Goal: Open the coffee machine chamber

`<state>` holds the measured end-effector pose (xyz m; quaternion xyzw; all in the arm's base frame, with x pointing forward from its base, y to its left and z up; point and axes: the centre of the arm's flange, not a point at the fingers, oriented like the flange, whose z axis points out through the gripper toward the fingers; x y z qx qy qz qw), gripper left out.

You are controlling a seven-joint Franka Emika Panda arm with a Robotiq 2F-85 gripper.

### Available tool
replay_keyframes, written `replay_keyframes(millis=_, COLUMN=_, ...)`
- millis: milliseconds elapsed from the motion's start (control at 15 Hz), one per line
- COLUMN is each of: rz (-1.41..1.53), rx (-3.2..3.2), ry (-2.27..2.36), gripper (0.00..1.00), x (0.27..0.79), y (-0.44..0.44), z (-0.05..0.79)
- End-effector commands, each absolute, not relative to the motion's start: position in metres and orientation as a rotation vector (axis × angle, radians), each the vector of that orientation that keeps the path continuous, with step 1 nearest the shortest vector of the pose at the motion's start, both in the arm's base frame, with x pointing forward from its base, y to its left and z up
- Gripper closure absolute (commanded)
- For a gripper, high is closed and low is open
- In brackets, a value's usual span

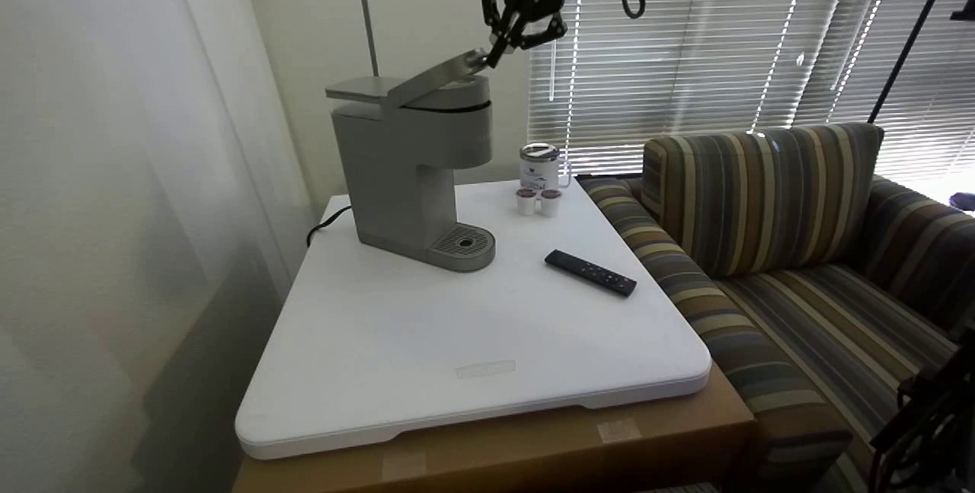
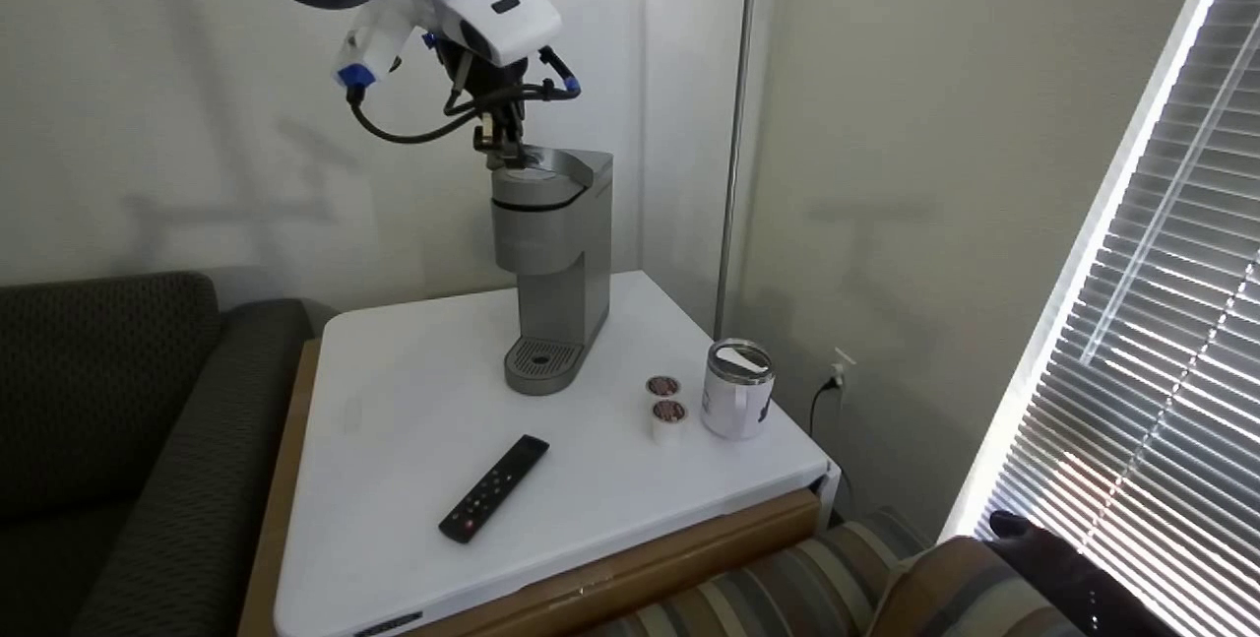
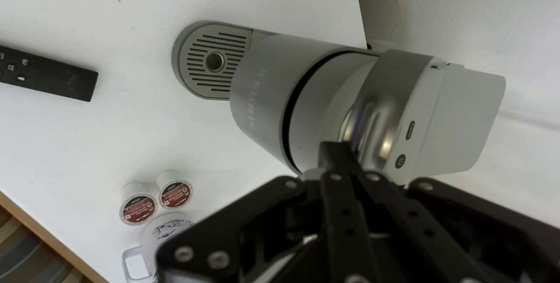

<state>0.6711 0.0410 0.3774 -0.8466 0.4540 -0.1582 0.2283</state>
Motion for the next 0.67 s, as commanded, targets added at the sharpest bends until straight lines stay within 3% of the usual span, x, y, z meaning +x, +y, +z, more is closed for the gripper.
replay_keyframes(millis=0, rz=-0.452, rx=-2.332, ry=1.258, gripper=1.00, x=0.671, y=0.043, z=0.389)
replay_keyframes(millis=600, rz=-0.482, rx=-2.334, ry=1.235, gripper=1.00, x=0.680, y=0.049, z=0.405)
